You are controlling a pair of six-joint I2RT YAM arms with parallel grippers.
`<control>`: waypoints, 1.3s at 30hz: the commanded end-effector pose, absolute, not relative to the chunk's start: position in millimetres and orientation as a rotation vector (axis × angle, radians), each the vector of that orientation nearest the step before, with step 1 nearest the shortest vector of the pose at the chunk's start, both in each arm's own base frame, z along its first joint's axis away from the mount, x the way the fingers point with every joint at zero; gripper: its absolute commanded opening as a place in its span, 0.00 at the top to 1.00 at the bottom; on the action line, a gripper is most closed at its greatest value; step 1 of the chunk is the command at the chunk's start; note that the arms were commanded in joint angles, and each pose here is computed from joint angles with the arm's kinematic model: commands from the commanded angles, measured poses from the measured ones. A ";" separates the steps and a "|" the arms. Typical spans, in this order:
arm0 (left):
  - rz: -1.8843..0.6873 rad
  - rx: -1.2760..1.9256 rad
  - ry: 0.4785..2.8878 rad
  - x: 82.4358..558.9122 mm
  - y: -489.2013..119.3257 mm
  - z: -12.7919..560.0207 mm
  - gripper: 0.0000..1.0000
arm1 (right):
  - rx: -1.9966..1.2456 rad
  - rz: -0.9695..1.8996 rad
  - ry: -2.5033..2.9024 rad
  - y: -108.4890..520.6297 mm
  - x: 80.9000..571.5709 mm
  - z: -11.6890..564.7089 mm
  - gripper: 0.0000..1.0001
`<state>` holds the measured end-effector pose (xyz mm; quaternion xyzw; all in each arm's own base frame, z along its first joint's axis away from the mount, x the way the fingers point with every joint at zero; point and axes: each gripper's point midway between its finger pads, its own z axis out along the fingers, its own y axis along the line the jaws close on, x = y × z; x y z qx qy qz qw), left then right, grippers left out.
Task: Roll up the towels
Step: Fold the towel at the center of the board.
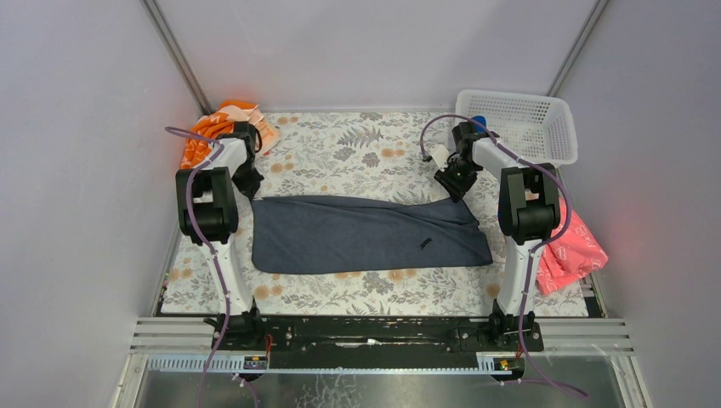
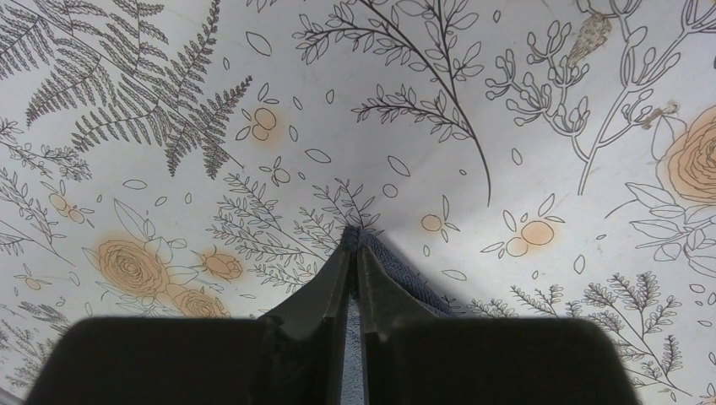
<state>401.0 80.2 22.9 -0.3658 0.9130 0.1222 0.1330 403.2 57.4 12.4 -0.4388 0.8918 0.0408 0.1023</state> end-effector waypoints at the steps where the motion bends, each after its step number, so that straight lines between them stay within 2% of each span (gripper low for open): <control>1: 0.373 -1.041 2.616 404.7 83.6 39.2 0.95 | -1.323 0.104 2.554 64.3 414.3 37.9 0.58; 12: 0.379 -1.037 2.620 404.0 83.2 37.8 0.95 | -1.316 0.064 2.533 62.1 421.3 42.7 0.63; 24: 0.383 -1.035 2.624 404.1 82.6 36.4 0.95 | -1.363 0.019 2.647 47.1 404.9 -0.2 0.65; 34: 0.384 -1.031 2.629 404.5 82.0 34.5 0.95 | -1.461 0.131 2.682 55.5 381.8 -23.9 0.66; 36: 0.386 -1.031 2.628 404.4 82.2 34.8 0.95 | -1.475 0.130 2.696 53.9 381.1 -28.0 0.69; 39: 0.384 -1.029 2.628 405.5 82.1 34.6 0.95 | -1.495 0.120 2.697 52.8 386.7 -28.5 0.80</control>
